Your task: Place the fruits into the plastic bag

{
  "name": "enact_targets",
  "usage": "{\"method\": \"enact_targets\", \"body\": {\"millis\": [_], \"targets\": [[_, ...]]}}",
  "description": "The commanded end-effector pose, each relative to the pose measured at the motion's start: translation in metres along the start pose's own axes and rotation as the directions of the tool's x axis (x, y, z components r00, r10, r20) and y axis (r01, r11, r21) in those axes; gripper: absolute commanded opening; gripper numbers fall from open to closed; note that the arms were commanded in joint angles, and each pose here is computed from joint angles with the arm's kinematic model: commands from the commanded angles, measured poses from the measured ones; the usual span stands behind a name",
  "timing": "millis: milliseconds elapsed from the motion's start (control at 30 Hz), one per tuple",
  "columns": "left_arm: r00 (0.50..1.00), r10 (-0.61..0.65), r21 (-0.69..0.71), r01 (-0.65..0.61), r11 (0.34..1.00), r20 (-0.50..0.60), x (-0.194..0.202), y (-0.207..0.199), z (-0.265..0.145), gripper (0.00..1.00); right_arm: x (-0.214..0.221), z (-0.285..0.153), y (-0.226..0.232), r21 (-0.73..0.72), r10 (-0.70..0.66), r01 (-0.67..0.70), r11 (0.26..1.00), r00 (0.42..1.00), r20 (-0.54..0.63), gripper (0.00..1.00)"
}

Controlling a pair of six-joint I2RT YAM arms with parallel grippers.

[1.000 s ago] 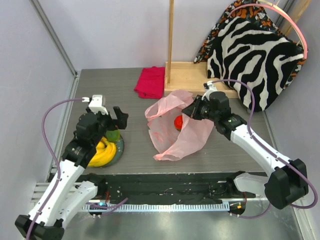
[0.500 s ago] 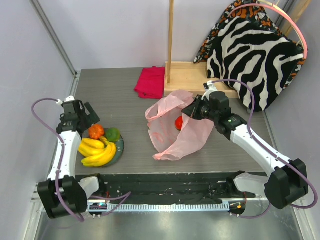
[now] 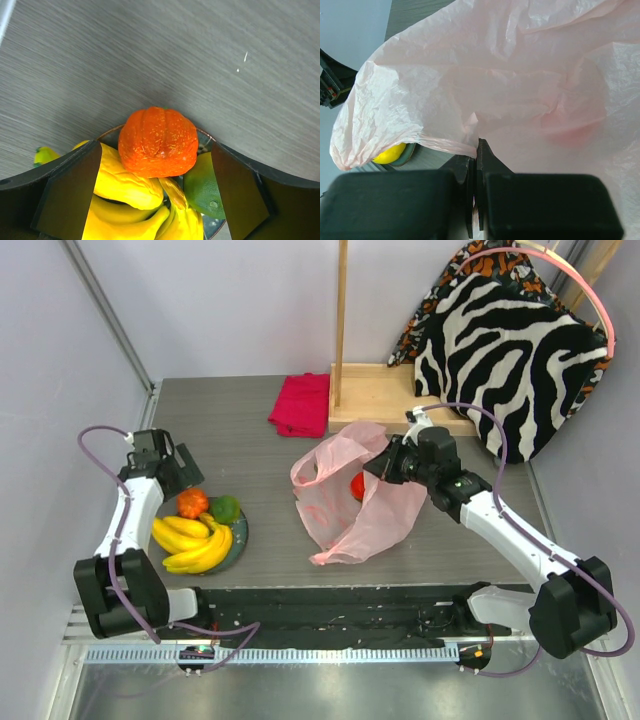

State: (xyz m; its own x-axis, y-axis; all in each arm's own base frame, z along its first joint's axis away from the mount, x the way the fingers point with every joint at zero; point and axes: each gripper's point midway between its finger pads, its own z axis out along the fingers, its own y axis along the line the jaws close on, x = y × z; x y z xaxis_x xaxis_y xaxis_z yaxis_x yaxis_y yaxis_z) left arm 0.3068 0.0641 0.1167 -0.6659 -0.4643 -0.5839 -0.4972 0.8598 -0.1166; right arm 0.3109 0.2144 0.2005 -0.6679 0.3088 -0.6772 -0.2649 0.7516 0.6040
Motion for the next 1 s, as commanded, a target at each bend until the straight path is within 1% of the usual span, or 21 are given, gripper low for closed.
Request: {"method": "enact_targets", "body": {"millis": [0, 233, 467, 633, 733, 767, 833, 867, 967], "targets": [[1.000, 0.016, 0.048, -0.014, 0.999, -0.021, -0.002, -0.009, 0.000, 0.95, -0.017, -0.007, 0.017, -0.066, -0.023, 0.027, 0.997, 0.998, 0.066, 0.01], [0.996, 0.007, 0.062, -0.001, 0.998, -0.091, 0.010, -0.014, 0.012, 0.93, -0.018, -0.007, 0.019, -0.079, -0.015, 0.020, 0.997, 0.998, 0.066, 0.01], [0.989, 0.012, -0.019, -0.014, 1.000, -0.145, 0.021, 0.000, 0.020, 0.92, -0.018, -0.006, 0.020, -0.082, -0.017, 0.023, 0.996, 0.998, 0.067, 0.01], [0.987, 0.014, -0.022, -0.018, 1.000, -0.161, 0.023, 0.001, 0.023, 0.91, -0.015, -0.005, 0.020, -0.090, -0.013, 0.019, 0.996, 0.998, 0.060, 0.01], [0.984, 0.019, -0.026, -0.024, 0.999, -0.176, 0.025, 0.001, 0.025, 0.84, -0.015, -0.005, 0.019, -0.089, -0.013, 0.018, 0.996, 0.998, 0.060, 0.01], [0.984, 0.021, -0.026, -0.026, 0.999, -0.179, 0.025, 0.001, 0.025, 0.79, -0.015, -0.004, 0.019, -0.088, -0.011, 0.017, 0.996, 0.998, 0.061, 0.01], [0.984, 0.018, -0.031, -0.024, 0.999, -0.179, 0.025, 0.002, 0.025, 0.74, -0.015, -0.004, 0.019, -0.089, -0.010, 0.016, 0.996, 0.998, 0.060, 0.01], [0.985, 0.018, -0.031, -0.023, 0.999, -0.174, 0.024, 0.002, 0.025, 0.68, -0.015, -0.004, 0.020, -0.090, -0.010, 0.015, 0.996, 0.998, 0.059, 0.01], [0.987, 0.017, -0.027, -0.022, 0.999, -0.158, 0.021, 0.001, 0.022, 0.64, -0.014, -0.003, 0.019, -0.090, -0.007, 0.012, 0.996, 0.998, 0.058, 0.01]]}}
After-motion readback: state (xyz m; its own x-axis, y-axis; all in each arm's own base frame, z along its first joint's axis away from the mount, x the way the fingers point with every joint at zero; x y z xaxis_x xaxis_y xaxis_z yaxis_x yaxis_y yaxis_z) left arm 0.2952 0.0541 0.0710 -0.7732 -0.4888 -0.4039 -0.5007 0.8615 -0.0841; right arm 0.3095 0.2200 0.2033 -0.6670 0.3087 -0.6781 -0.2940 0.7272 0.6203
